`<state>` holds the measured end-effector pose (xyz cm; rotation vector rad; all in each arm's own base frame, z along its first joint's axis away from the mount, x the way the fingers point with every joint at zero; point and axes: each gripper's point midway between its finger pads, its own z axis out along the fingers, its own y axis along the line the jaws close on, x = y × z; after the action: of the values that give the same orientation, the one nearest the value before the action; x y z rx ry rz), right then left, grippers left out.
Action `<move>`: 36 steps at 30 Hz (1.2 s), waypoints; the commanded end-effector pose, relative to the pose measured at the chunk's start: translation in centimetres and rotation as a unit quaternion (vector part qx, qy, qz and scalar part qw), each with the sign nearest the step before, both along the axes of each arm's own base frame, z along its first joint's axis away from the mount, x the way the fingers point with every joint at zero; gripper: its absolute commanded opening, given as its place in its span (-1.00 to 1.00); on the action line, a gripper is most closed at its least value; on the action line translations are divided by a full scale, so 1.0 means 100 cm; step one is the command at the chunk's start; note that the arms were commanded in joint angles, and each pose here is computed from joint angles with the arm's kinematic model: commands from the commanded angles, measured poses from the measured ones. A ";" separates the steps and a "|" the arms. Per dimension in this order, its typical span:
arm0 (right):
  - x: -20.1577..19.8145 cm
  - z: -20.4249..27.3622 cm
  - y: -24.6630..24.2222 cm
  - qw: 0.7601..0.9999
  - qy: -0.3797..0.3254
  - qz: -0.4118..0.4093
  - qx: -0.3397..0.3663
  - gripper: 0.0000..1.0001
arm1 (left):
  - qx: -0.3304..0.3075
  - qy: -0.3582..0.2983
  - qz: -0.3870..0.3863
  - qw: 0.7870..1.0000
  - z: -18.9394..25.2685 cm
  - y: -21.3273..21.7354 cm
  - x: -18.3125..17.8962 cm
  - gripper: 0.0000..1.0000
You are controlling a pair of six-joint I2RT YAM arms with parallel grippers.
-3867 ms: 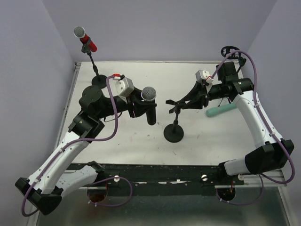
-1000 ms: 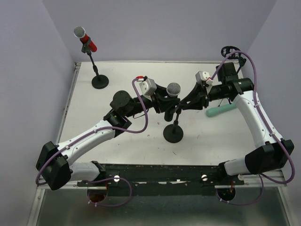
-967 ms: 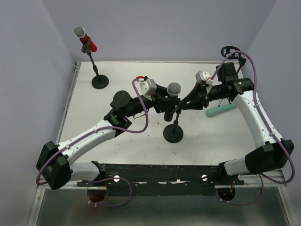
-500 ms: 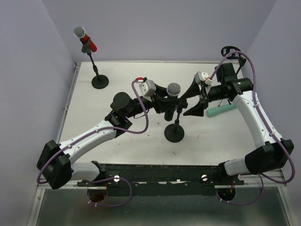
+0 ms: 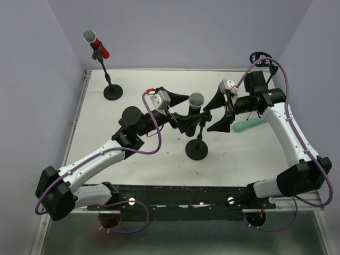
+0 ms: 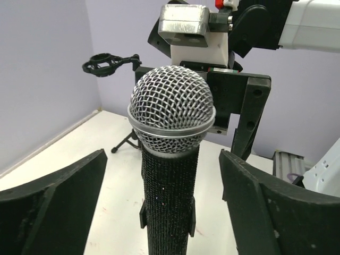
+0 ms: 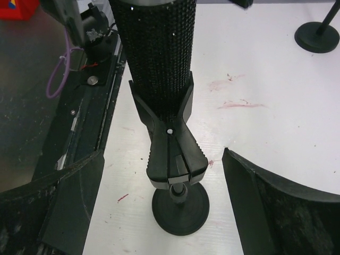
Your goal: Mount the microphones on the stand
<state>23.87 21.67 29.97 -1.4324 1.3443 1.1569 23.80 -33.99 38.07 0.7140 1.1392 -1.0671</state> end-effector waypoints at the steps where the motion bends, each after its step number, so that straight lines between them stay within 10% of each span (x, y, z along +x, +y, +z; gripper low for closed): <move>1: 0.006 -0.005 0.001 1.000 0.009 -0.012 -0.006 0.99 | -0.001 -0.023 0.040 0.999 0.012 0.021 -0.003 0.97; 36: 0.012 -0.048 -0.001 0.994 0.064 -0.001 0.085 0.86 | -0.018 0.073 0.066 0.995 -0.133 0.102 -0.064 0.97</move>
<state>25.49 20.67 25.12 -1.2312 1.3432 1.2968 17.15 -23.61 25.39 0.5552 1.2576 -1.0170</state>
